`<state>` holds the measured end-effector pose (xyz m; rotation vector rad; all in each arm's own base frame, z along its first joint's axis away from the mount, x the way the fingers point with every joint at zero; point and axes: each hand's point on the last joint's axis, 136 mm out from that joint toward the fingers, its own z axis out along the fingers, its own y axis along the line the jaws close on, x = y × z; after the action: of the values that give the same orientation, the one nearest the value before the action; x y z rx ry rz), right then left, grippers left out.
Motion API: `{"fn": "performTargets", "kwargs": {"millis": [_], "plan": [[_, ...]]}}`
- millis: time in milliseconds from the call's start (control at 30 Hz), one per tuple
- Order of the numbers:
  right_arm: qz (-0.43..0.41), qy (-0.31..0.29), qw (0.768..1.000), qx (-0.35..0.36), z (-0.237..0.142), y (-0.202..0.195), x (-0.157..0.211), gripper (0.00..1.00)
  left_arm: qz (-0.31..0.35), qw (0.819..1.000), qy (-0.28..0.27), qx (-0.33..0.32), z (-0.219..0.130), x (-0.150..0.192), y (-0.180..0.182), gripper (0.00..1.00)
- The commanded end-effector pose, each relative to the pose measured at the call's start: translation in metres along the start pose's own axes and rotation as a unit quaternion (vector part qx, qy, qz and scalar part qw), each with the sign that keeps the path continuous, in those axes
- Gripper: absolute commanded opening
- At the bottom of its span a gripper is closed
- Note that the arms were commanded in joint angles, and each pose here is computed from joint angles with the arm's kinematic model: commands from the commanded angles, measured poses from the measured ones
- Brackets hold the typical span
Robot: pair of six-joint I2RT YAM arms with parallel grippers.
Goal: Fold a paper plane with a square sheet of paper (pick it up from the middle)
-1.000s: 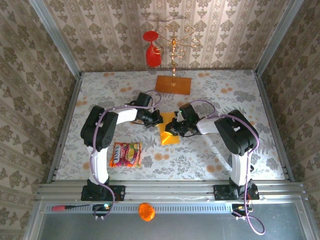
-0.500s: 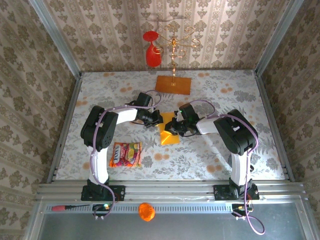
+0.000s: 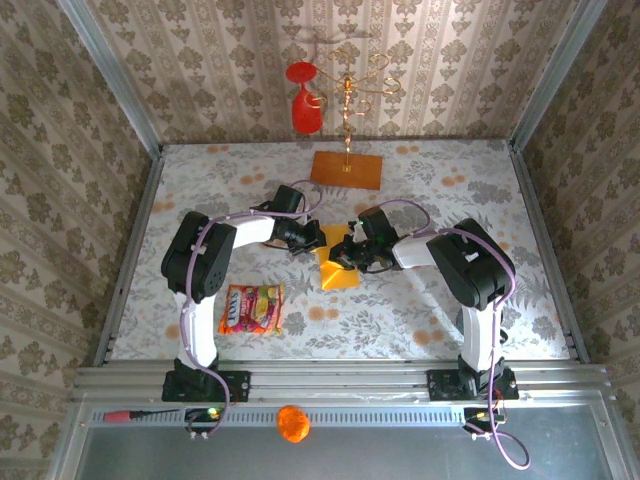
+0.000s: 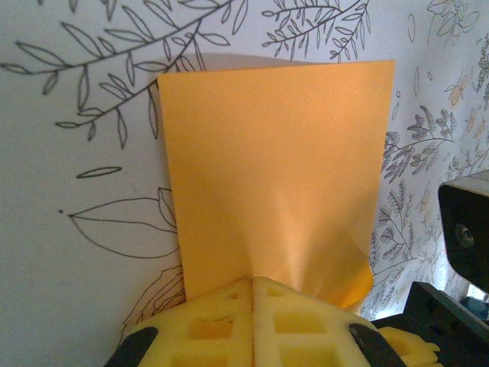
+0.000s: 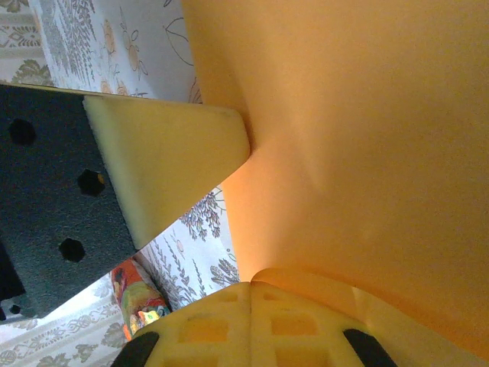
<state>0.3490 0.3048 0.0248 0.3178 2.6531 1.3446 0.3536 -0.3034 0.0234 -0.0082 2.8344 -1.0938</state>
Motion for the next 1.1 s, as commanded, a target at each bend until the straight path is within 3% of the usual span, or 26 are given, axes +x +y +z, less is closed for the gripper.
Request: {"fn": "performTargets", "kwargs": {"millis": [0,767,1067], "plan": [[0.004,-0.006,1.000,0.008,0.006,-0.006,-0.004,0.01,-0.005,1.000,0.023,-0.016,0.005,0.011,0.012,0.08],[0.021,-0.004,0.999,0.031,0.010,-0.021,-0.002,0.02,-0.005,1.000,0.021,-0.016,0.004,0.011,0.012,0.08],[0.033,0.008,0.997,0.072,0.010,-0.044,0.008,0.14,0.004,0.999,-0.025,0.026,-0.021,-0.020,-0.020,0.10]]}}
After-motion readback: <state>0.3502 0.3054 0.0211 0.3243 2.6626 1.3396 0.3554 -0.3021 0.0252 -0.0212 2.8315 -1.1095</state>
